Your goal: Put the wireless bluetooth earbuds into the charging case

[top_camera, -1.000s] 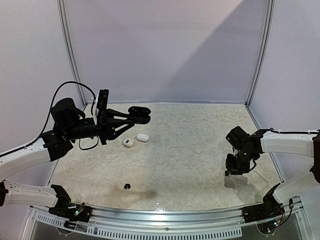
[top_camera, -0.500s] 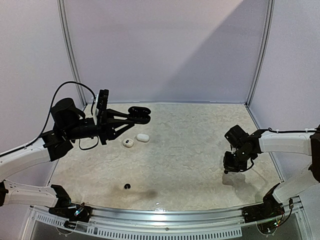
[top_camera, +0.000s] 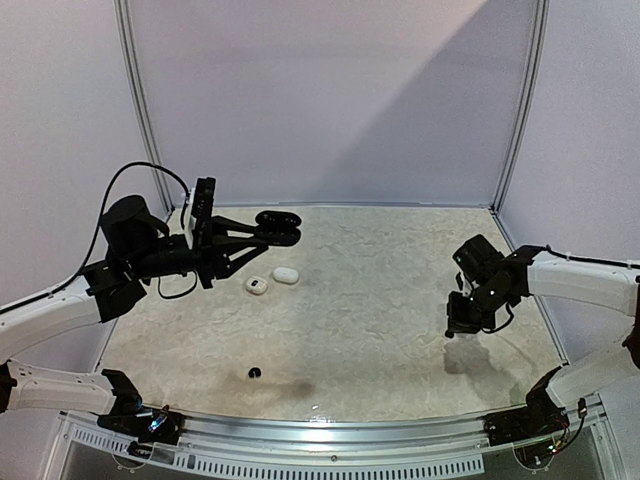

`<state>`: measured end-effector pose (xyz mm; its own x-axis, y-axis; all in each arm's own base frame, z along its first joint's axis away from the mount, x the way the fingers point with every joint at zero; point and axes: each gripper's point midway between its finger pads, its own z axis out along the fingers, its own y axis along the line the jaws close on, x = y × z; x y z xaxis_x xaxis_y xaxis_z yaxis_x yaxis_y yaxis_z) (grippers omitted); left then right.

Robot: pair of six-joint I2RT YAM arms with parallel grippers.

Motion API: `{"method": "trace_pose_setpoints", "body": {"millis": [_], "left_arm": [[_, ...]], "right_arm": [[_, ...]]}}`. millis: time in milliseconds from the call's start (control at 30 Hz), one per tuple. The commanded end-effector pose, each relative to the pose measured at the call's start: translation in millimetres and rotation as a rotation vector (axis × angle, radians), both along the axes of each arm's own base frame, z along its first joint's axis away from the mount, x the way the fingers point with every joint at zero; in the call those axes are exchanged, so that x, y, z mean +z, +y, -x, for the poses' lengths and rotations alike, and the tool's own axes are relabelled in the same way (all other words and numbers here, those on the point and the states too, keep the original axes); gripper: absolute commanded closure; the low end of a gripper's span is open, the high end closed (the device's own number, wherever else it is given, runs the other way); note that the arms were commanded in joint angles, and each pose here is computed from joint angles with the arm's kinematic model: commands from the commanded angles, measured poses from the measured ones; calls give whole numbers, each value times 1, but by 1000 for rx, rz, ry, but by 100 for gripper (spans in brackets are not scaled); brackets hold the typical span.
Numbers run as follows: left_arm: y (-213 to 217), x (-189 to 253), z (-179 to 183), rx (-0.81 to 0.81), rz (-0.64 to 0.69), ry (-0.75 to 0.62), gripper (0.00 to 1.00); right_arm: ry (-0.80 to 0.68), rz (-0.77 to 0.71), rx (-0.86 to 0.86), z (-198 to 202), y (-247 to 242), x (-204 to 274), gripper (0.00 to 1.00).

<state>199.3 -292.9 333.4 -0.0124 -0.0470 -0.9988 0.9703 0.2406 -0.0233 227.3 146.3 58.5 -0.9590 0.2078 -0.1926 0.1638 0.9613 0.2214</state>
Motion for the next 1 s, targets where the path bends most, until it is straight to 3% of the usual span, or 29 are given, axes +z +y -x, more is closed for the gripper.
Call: {"method": "trace_pose_setpoints", "body": {"millis": [0, 167, 400, 667, 967], "left_arm": [[-2, 20, 7, -53, 51, -97, 100], [-8, 30, 21, -162, 86, -184, 100], [-13, 34, 34, -253, 92, -211, 100], [-13, 35, 46, -318, 83, -293, 100], [-13, 32, 49, -334, 79, -307, 100]], "right_arm": [[-266, -75, 195, -33, 34, 88, 100], [-648, -185, 474, -50, 101, 225, 100], [-1101, -335, 884, -7, 199, 366, 100], [-1284, -408, 1203, 44, 262, 407, 100], [-1377, -452, 1327, 78, 279, 421, 100]]}}
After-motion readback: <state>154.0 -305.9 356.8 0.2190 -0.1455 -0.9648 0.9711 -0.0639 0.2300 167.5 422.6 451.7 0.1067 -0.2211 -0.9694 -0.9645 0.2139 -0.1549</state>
